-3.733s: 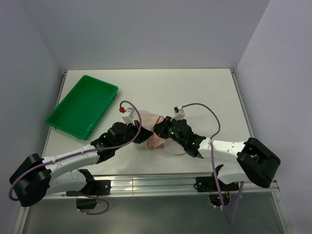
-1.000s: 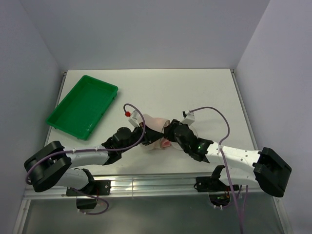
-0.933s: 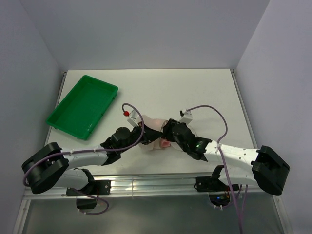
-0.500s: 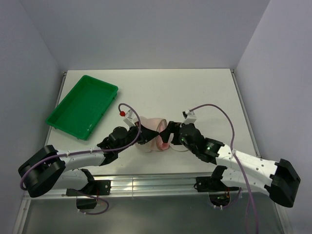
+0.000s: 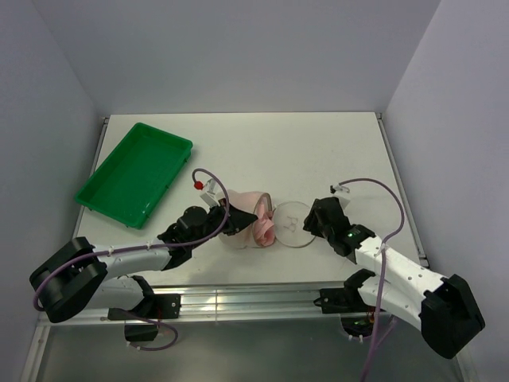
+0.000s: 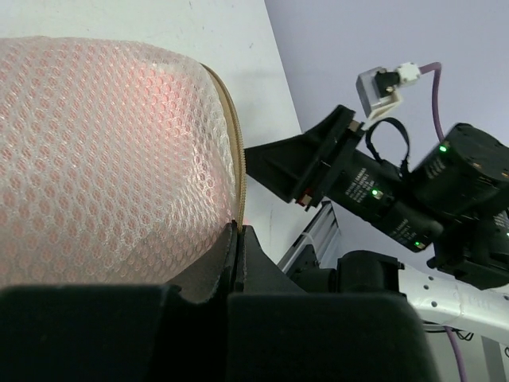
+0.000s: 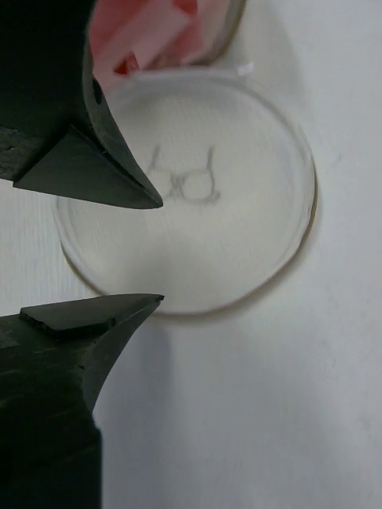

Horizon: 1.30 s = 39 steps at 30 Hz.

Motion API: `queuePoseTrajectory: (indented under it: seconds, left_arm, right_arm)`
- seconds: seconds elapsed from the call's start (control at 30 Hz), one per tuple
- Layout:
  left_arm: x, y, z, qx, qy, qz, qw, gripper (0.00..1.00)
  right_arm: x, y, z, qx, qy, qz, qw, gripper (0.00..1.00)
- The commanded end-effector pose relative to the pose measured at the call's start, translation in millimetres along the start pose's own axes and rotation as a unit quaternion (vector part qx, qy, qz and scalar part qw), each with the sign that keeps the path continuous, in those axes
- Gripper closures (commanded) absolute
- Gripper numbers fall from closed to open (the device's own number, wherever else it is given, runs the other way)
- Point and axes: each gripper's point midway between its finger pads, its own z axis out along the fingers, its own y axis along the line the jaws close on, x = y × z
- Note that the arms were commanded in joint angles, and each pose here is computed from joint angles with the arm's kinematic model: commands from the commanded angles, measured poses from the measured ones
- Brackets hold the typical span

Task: Place the bra in the laundry bag and zip it closed

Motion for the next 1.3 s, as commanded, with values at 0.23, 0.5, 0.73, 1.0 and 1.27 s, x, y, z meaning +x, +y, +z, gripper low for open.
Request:
queuePoseTrajectory:
  seconds: [0.23, 0.5, 0.73, 1.0, 1.27]
  left_arm:
    - [-5, -7, -2, 0.008, -0.002, 0.032, 0.999, 1.00]
    - [-12, 1, -1, -0.008, -0.015, 0.049, 0.999, 1.00]
    - [-13, -4, 0, 0.000, -0.012, 0.056, 0.998, 1.00]
    - [-18, -9, -3, 0.002, -0.018, 0.064, 0.998, 1.00]
    - [-34, -27, -15, 0.009, -0.035, 0.074, 0.997, 1.00]
  right_arm:
    - [-2, -38, 12, 0.065, 0.007, 0.047, 0.997, 0.42]
    - [21, -37, 27, 0.073, 0.074, 0.043, 0.994, 0.54]
    - [30, -33, 33, 0.067, 0.099, 0.045, 0.992, 0.63]
    - [9, -21, 27, 0.029, 0.047, 0.060, 0.997, 1.00]
    - [-89, 35, -71, -0.108, -0.119, 0.060, 0.985, 1.00]
